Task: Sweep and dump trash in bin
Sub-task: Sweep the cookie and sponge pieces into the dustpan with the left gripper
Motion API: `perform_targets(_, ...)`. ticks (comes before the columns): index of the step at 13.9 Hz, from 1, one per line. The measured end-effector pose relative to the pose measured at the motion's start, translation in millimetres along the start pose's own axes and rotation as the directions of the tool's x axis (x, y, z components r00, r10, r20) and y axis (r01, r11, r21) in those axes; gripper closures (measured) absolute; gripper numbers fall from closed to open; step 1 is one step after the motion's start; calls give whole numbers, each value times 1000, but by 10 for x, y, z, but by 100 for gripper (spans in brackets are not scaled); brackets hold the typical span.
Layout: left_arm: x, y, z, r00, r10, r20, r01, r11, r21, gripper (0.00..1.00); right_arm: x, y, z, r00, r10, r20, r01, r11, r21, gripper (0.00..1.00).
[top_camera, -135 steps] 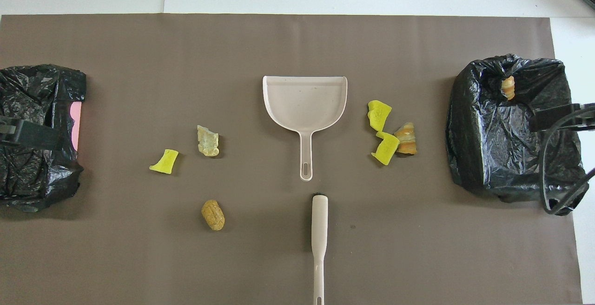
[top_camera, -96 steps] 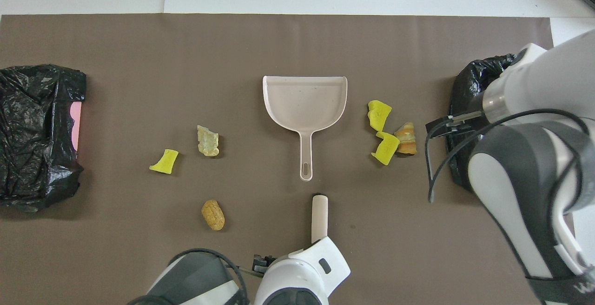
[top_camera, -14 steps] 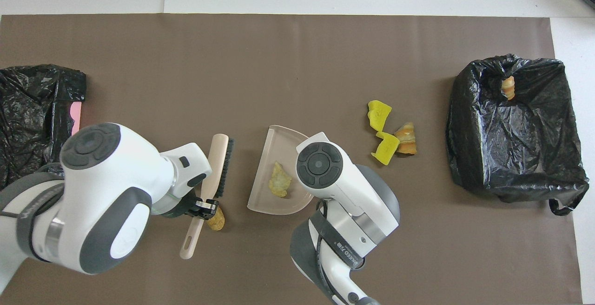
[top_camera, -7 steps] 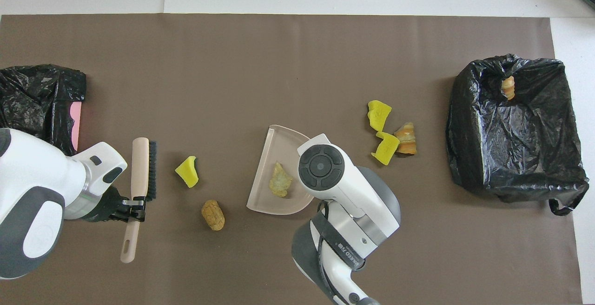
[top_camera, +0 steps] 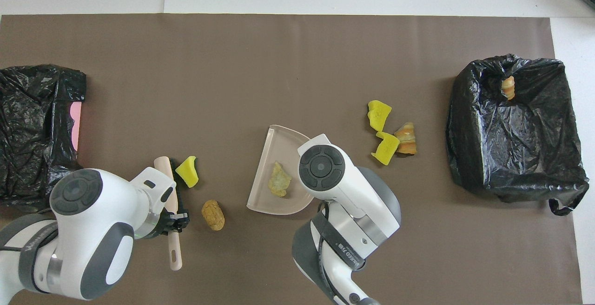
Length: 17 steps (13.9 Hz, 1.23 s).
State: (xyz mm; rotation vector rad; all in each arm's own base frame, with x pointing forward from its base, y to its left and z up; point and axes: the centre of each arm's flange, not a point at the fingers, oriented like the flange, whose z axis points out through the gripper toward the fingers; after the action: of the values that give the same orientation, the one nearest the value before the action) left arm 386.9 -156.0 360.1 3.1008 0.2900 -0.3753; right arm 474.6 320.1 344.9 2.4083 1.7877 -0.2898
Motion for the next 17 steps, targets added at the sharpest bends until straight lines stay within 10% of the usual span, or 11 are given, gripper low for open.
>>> perform_targets(13, -676, 1490, 25, 895, 435, -101, -442, 895, -59, 74, -1, -1, 0, 1000, 0, 0, 0, 1000, 0, 67)
perform_targets(17, -680, 1531, -242, 891, 454, -16, -454, 890, -46, 74, -1, -1, 0, 1000, 0, 0, 0, 1000, 0, 67)
